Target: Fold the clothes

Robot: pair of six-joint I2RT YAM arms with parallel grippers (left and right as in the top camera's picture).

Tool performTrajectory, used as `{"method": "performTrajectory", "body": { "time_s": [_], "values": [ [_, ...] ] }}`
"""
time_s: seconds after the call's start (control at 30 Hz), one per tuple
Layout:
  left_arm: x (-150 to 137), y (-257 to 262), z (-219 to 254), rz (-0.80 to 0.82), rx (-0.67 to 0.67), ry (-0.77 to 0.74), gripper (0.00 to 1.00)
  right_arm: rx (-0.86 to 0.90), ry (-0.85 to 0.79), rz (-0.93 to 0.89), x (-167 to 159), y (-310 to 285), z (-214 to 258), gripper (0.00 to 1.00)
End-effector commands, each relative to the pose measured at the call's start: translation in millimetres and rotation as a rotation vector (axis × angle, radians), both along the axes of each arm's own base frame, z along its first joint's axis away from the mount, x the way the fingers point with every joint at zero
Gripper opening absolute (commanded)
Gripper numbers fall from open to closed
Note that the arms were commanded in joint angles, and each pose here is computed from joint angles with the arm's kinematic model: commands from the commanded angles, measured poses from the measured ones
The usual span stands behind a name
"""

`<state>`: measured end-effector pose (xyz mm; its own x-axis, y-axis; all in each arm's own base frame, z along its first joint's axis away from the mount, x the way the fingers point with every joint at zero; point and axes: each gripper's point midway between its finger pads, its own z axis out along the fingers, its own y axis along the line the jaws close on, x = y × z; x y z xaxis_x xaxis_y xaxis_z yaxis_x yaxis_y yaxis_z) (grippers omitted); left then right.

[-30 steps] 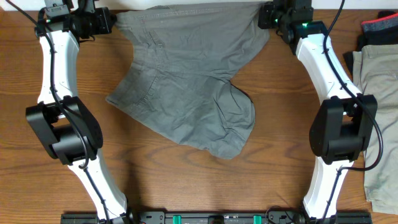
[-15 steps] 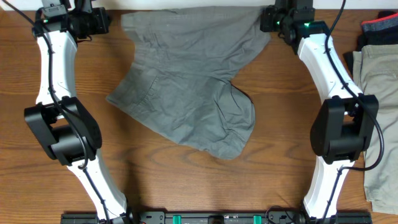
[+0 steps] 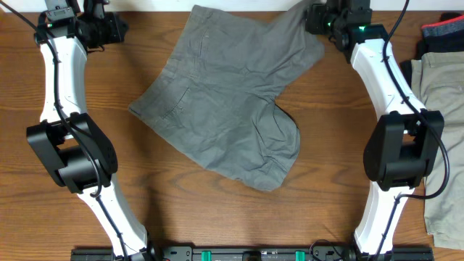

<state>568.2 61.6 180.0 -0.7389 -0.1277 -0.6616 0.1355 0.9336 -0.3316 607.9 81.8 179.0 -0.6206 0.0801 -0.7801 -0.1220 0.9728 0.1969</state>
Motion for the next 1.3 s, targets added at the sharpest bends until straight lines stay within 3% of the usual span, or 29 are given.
{"method": "performTrajectory", "body": {
  "time_s": [0.0, 0.13, 0.3, 0.47, 0.57, 0.7, 0.83, 0.97, 1.1, 1.17, 1.27],
  "values": [
    [-9, 0, 12, -0.004, 0.010, 0.008, 0.22, -0.008, -0.008, -0.044, -4, -21, 20, 0.68],
    [-29, -2, -2, 0.003, -0.018, 0.111, 0.37, -0.009, 0.140, -0.071, -30, -42, -1, 0.68],
    [-58, -9, -18, -0.018, -0.042, 0.249, 0.37, 0.060, 0.388, -0.021, -84, -39, -25, 0.61],
    [-91, -18, -40, -0.055, -0.065, 0.396, 0.37, 0.150, 0.715, 0.132, -160, 2, -62, 0.56],
    [-105, -22, -56, -0.056, -0.084, 0.464, 0.38, 0.174, 0.807, 0.216, -188, 31, -81, 0.56],
    [-123, -31, -81, -0.065, -0.107, 0.546, 0.40, 0.152, 0.918, 0.232, -222, 51, -118, 0.56],
    [-140, -45, -102, -0.088, -0.127, 0.613, 0.40, 0.200, 0.991, 0.229, -247, 62, -148, 0.47],
    [-148, -59, -118, -0.117, -0.126, 0.643, 0.40, 0.239, 1.023, 0.190, -258, 61, -166, 0.44],
    [-154, -70, -134, -0.139, -0.112, 0.655, 0.40, 0.323, 1.005, 0.293, -265, 80, -164, 0.40],
    [-157, -71, -140, -0.142, -0.101, 0.666, 0.40, 0.339, 0.995, 0.340, -267, 86, -161, 0.30],
    [-162, -67, -147, -0.132, -0.063, 0.686, 0.40, 0.309, 0.982, 0.338, -265, 81, -161, 0.03]
  ]
}}
